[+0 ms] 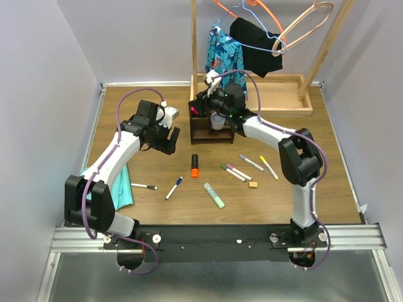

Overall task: Sort the stationery into containers
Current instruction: Place the pen in the storage box, then move the pen to the center of the board.

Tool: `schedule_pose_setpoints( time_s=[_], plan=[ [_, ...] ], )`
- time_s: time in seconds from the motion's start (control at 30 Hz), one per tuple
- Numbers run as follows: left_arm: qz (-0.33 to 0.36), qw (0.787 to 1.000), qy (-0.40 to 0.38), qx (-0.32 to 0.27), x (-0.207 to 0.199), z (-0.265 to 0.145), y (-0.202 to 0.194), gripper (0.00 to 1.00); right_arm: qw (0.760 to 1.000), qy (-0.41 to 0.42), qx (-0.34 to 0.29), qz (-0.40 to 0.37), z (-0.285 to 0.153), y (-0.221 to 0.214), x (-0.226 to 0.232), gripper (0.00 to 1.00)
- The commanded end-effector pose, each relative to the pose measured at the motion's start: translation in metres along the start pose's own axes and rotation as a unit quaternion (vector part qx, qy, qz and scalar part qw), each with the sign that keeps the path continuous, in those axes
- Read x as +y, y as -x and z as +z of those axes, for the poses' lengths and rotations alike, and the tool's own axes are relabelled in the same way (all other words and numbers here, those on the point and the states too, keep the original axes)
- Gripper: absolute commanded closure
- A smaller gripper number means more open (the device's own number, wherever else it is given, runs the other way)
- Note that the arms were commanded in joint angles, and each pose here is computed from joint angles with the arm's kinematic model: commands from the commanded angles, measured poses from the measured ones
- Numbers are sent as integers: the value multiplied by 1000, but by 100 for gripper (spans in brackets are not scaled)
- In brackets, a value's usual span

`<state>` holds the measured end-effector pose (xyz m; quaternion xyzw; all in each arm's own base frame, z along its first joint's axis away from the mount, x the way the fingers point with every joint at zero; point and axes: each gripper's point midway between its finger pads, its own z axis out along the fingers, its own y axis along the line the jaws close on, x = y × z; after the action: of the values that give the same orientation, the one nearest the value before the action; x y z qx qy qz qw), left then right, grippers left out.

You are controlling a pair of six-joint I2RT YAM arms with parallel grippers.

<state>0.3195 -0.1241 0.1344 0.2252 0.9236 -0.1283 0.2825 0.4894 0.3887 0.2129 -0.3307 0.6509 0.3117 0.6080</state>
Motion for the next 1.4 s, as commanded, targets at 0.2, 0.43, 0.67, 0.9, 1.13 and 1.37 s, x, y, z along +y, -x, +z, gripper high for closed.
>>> schedule_pose_setpoints(
  time_s=[0.2,0.43,0.67,0.9,1.13,1.37],
  plan=[
    [305,933,-190,-31,-55,-35,-3,58,1000,-20,4,5,-88,96,27,46],
    [333,909,-244,51,-71,11,-68,93,995,-77,64,0,-157,88,30,55],
    [376,897,-225,51,-86,45,-73,94,982,-157,104,-5,-223,77,20,47],
    [332,919,-205,63,-86,71,-63,94,977,-190,97,15,-241,74,-3,46],
    [333,917,-203,85,-95,93,-65,94,974,-205,90,20,-254,70,-11,46],
    [346,908,-219,88,-125,109,-64,91,972,-218,85,29,-268,62,-15,46]
  ],
)
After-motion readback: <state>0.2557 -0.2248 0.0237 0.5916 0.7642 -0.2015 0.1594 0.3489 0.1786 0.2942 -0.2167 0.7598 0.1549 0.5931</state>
